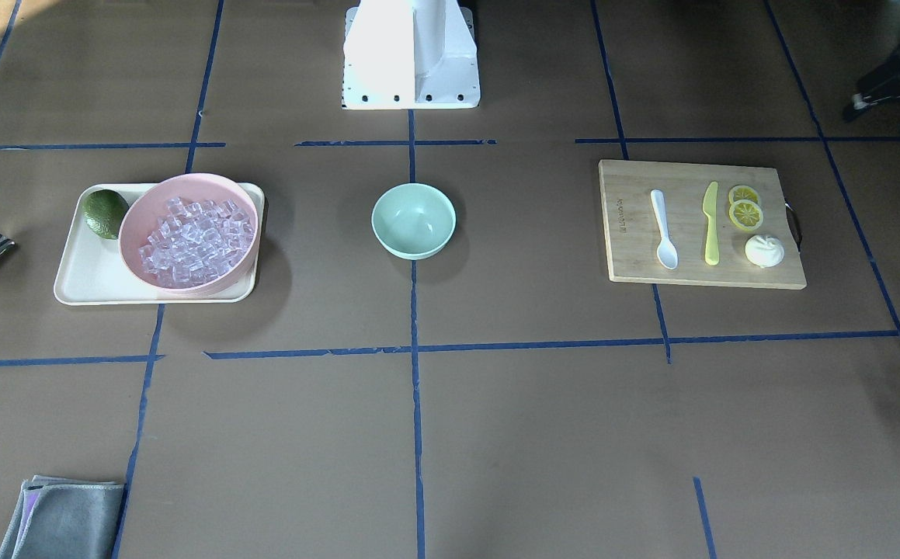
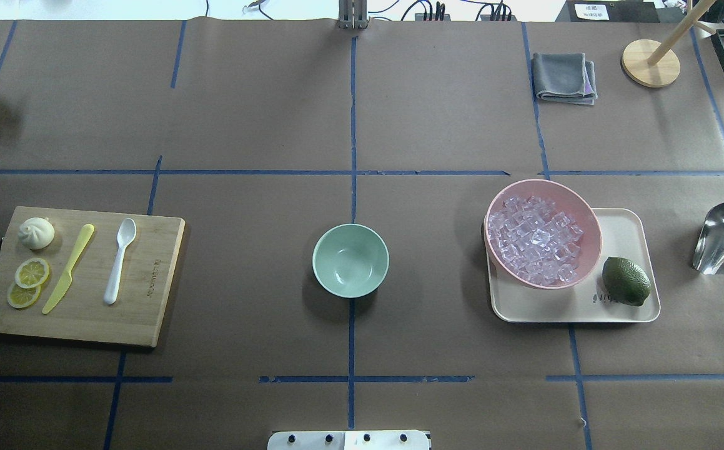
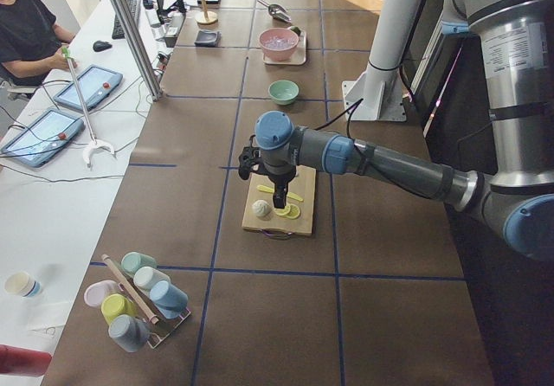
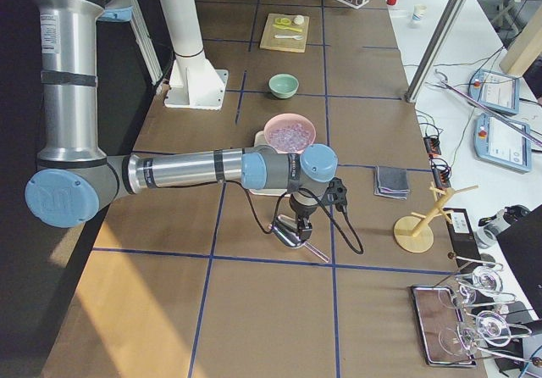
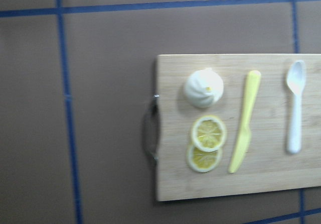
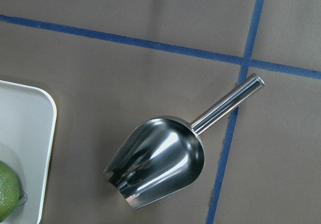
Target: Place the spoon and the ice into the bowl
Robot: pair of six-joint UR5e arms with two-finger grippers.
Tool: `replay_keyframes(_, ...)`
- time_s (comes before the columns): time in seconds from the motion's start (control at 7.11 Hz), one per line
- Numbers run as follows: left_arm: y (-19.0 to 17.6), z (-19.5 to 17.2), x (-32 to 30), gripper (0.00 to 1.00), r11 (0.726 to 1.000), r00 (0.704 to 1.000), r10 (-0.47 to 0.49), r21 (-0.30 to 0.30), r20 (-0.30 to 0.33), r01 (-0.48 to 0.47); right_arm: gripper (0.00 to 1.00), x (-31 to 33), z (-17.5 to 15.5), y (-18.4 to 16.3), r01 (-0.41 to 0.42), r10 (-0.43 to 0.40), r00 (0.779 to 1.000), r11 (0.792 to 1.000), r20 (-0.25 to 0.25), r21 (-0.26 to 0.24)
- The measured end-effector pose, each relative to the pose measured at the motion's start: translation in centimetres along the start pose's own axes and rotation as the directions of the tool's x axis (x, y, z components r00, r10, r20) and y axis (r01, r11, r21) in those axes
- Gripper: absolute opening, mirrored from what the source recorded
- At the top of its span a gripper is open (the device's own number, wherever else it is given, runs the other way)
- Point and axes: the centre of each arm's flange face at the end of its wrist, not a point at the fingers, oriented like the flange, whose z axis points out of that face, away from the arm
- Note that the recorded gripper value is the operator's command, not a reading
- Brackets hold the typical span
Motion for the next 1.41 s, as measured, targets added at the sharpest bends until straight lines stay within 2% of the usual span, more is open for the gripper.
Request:
replay_keyframes(0.14,-1.9,2.9,4.8,1.00,1.000,1.000,0.001,-0.024,0.028,-0.001,1.00,-0.4,0.0,-0.4,0.010,-0.010,1.000,1.000,0.000,0.001)
replay_keyframes(0.42,-4.1,10.7,13.5,1.00,0.996,0.980,0.090,-0.033,0.178,-0.086,1.00,-1.4,0.3,-1.1,0.032,-0.032,0.999,0.999,0.001,-0.005)
replay_keyframes(0.56,-5.2,13.3,15.6,1.00,0.994,0.969,0.106,-0.024,0.223,-0.103,1.00,-1.8,0.6,-1.2,0.040,-0.040,0.999,0.999,0.002,-0.011)
replay_keyframes(0.84,-6.6,16.7,18.3,1.00,0.998,0.969,0.067,-0.018,0.239,-0.064,1.00,-2.0,0.8,-1.3,0.045,-0.045,0.999,0.999,0.003,-0.015)
replay_keyframes(1.41,-8.6,20.1,18.9,0.99,0.998,0.968,0.043,-0.048,0.246,-0.032,1.00,-2.1,0.8,-1.3,0.045,-0.045,0.999,0.999,0.004,-0.015)
